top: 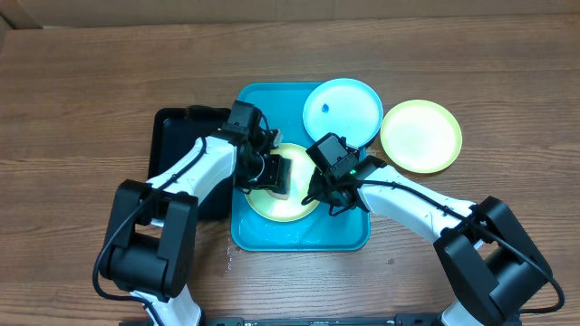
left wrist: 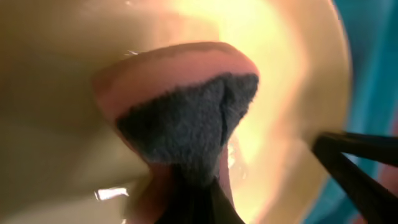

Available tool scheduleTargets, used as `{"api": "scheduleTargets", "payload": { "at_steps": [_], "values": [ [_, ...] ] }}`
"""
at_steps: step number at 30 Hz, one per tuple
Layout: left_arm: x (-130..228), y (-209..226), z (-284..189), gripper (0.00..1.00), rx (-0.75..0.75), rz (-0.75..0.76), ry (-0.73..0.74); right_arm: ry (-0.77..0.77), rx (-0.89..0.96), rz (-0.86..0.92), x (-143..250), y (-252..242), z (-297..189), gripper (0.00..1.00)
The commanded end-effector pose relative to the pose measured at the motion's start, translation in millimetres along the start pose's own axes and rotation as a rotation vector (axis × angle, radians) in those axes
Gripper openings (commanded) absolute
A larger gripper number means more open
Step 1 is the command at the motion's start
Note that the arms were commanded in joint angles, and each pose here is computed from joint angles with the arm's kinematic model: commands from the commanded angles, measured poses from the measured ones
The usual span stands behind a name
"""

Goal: Clean dirty plates on tray and stack at the side
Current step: 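Scrub the yellow plate's blue stain with the sponge in the left gripper, then carry the sponge back to the black tray with the left gripper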

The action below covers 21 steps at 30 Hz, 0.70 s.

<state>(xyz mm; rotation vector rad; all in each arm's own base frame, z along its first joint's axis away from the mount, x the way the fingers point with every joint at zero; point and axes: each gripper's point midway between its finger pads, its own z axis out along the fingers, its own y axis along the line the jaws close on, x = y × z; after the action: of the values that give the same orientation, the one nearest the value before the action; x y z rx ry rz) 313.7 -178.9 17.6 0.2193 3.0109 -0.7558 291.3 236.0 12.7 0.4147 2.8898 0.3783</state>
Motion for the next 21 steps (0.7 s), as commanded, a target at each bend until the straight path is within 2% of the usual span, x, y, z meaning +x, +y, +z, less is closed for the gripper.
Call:
{"api": "scheduleTargets", "payload": {
  "at_steps": [1,5,9,15,21],
  "values": [
    [-5,-29,-9,0.04,0.132,0.015,0.027,0.0,-0.001,0.002,0,1,1,0.04],
    [-23,-42,-48,0.04,0.129,0.071,-0.023,0.0,0.0,0.002,1,0,1,0.04],
    [-46,-34,-104,0.04,0.032,0.061,-0.135,0.002,0.002,0.003,1,0,1,0.04],
    [-59,21,-176,0.04,-0.165,-0.067,-0.294,0.001,0.002,0.002,1,0,1,0.05],
    [-40,96,-200,0.04,-0.356,-0.268,-0.291,0.0,0.002,0.002,1,0,1,0.05]
  ]
}}
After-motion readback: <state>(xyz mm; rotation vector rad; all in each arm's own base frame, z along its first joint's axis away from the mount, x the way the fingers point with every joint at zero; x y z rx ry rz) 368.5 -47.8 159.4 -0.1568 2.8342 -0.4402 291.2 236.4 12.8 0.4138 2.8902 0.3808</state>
